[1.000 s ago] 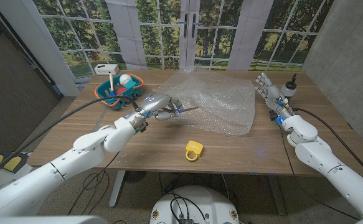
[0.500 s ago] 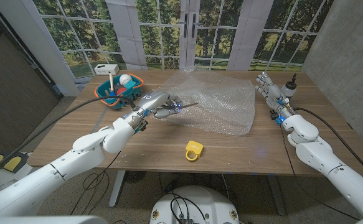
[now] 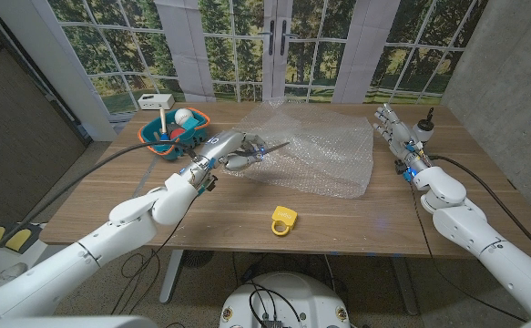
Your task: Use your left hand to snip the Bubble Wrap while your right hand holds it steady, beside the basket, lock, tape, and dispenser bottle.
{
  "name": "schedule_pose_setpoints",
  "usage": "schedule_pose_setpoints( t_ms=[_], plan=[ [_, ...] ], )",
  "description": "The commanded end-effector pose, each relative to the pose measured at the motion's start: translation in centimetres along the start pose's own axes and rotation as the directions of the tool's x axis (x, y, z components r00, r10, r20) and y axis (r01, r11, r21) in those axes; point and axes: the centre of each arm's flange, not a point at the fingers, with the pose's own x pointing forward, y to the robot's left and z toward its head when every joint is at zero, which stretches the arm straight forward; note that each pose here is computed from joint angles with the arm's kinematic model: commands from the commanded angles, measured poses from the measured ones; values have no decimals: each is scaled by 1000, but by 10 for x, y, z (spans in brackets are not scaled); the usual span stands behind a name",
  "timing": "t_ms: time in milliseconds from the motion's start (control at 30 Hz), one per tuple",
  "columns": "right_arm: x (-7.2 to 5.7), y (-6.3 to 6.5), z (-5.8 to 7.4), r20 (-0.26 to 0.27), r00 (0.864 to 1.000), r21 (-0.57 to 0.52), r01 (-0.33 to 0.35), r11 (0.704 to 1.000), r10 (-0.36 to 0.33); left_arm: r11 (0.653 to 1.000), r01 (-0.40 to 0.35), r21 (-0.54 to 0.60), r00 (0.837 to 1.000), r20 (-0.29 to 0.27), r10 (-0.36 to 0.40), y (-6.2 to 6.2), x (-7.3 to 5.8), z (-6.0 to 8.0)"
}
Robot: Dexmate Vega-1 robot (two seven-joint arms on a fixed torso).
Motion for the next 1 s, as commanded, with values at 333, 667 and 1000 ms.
schedule_pose_setpoints(
  t_ms=[333,667,1000],
  plan=[
    [0,7,4,15,1000,-4,-26,1000,27,876,-193,-442,980,-126,153,12,12,-11],
    [-3,13,-1,26,998,35,-49,998,49,776,-199,-598,980,-123,156,19,22,-13],
    [-6,15,1,57,996,116,-80,990,74,619,-180,-764,984,-142,111,13,33,-17]
  ],
)
